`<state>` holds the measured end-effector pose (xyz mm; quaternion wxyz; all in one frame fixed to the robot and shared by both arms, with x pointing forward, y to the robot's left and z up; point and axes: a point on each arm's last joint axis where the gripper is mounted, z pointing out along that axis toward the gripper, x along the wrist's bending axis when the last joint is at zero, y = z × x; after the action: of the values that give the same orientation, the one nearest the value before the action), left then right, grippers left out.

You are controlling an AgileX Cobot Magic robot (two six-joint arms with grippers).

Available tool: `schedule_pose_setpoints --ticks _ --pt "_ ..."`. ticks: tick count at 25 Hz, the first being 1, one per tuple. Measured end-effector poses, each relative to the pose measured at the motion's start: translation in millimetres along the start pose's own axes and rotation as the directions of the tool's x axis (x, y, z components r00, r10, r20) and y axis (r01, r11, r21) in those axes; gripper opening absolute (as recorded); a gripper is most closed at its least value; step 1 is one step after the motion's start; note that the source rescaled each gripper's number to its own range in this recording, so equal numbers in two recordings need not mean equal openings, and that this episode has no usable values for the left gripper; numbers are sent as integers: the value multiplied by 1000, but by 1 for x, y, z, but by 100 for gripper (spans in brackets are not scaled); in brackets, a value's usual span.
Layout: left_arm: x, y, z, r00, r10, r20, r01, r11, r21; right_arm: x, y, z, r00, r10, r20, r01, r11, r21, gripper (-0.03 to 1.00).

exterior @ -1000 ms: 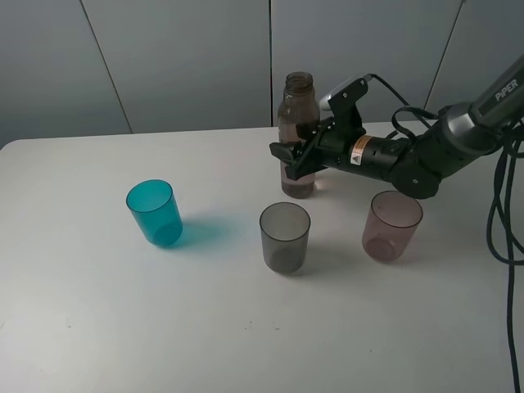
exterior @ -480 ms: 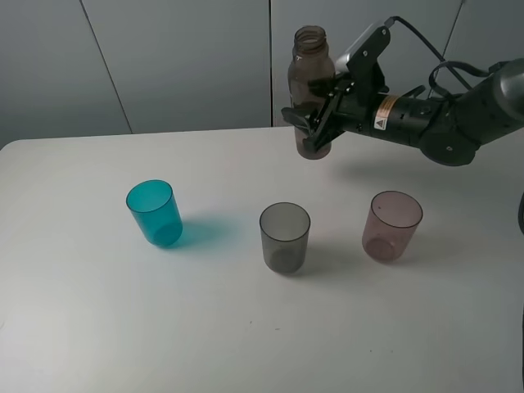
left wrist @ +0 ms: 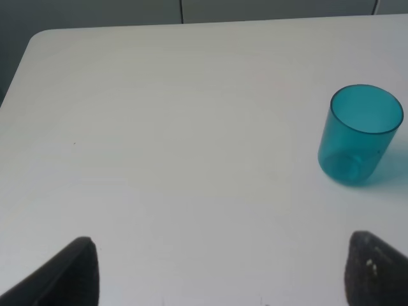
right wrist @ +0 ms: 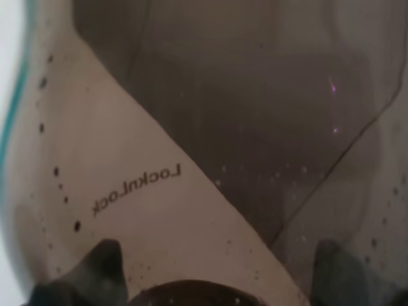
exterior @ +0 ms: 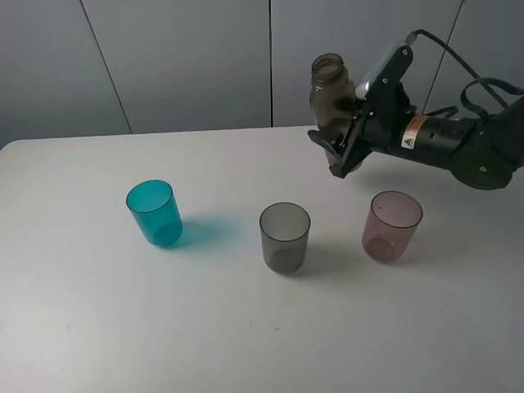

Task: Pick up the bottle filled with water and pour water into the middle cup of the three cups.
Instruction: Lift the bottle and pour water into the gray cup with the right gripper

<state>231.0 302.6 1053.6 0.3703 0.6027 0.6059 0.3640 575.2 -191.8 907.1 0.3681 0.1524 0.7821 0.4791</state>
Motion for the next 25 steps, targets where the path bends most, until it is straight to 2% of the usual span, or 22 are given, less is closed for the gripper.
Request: schedule_pose_setpoints --ticks 4,9,19,25 --pt "0 0 0 1000 0 0 0 1000 0 2 -1 -1 984 -176 -3 176 984 -1 0" --pt "0 0 0 1000 0 0 0 1000 0 2 -1 -1 948 -319 3 319 948 -5 0" --pt "0 0 0 1000 0 0 0 1000 0 4 2 -3 915 -403 -6 403 915 -32 0" --pt "0 0 0 1000 0 0 0 1000 0 12 -1 -8 866 -498 -38 497 867 -42 0"
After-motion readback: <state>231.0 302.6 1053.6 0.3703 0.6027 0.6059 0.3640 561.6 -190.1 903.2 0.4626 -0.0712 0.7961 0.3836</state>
